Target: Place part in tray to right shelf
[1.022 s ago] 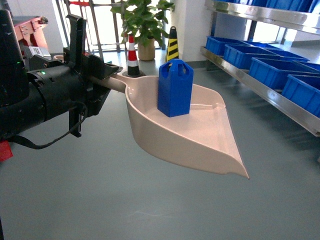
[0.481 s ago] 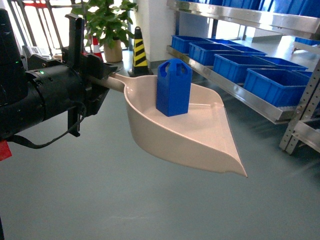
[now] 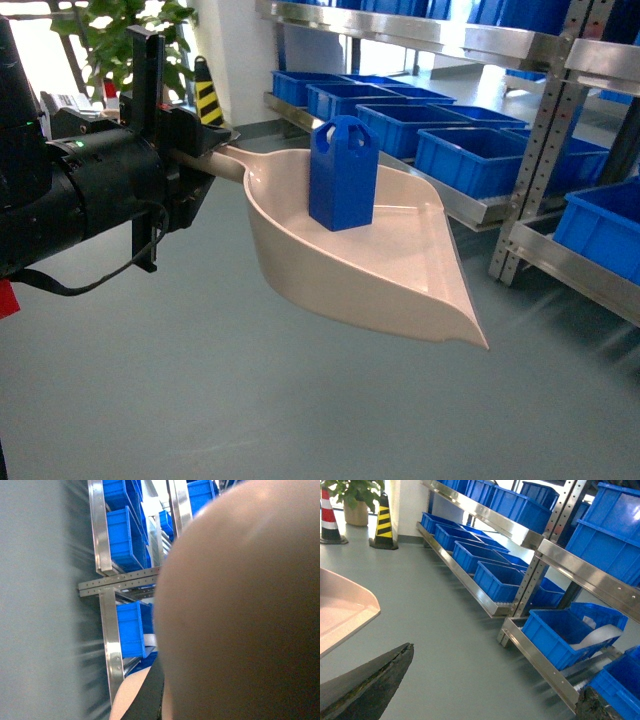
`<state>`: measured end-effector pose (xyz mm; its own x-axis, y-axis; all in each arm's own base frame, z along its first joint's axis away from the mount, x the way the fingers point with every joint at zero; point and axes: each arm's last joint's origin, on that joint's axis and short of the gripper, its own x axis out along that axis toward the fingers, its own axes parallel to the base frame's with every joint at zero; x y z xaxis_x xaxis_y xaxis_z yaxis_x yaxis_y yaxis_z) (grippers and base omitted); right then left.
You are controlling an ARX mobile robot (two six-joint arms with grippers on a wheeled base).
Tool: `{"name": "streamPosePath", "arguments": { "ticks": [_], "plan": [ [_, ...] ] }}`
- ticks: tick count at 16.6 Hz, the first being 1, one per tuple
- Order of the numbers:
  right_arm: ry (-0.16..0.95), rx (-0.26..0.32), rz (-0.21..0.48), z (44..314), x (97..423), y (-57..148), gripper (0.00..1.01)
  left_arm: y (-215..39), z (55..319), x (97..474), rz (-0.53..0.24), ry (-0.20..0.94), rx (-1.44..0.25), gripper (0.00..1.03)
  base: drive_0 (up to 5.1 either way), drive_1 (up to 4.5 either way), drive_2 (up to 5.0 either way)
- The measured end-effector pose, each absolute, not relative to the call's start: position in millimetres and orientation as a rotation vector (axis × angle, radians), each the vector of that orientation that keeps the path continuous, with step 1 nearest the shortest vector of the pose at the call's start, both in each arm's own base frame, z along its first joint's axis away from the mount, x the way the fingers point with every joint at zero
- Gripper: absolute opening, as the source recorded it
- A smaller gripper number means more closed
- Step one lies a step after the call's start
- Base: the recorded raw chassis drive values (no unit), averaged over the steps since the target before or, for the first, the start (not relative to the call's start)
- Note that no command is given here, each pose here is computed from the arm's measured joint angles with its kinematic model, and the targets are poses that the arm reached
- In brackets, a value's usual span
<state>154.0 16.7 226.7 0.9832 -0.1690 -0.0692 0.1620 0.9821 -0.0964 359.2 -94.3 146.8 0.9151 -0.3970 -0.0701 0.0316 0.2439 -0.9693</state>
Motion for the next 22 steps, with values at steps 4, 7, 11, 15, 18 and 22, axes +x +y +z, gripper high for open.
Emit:
{"name": "streamPosePath", "arguments": {
  "ticks": [4,7,11,15,18,22],
  "plan": [
    [0.078,-0.090,-0.167,226.7,154.0,16.7,0.98,-94.6,146.7,359.2,-0.300,0.332,-1.297,0.15,-1.7,-1.65,-1.7],
    [0.077,-0.090,-0.167,226.7,154.0,16.7,0.98,-94.7,146.7,359.1,-0.300,0.332,-1.297,0.15,-1.7,-1.65,-1.7],
    [0.077,-0.090,-0.167,226.8,153.9,16.7,0.98,-94.0,146.7,359.3,-0.299,0.330,-1.298,0.15,-1.7,-1.65,-1.7],
    [0.077,-0.091,-0.167,226.7,154.0,16.7,0.98,-94.0,146.7,359.3,-0.299,0.330,-1.298,0.15,-1.7,-1.65,-1.7],
    [0.077,-0.090,-0.167,226.7,154.0,16.7,0.98,-94.0,146.7,359.3,-0.299,0.330,-1.298,0.15,-1.7,-1.65,-1.7],
    [0.077,-0.090,-0.167,226.7,154.0,16.7,0.98,-94.0,146.7,359.3,-0.299,0.330,-1.298,0.15,-1.7,-1.65,-1.7]
  ]
}}
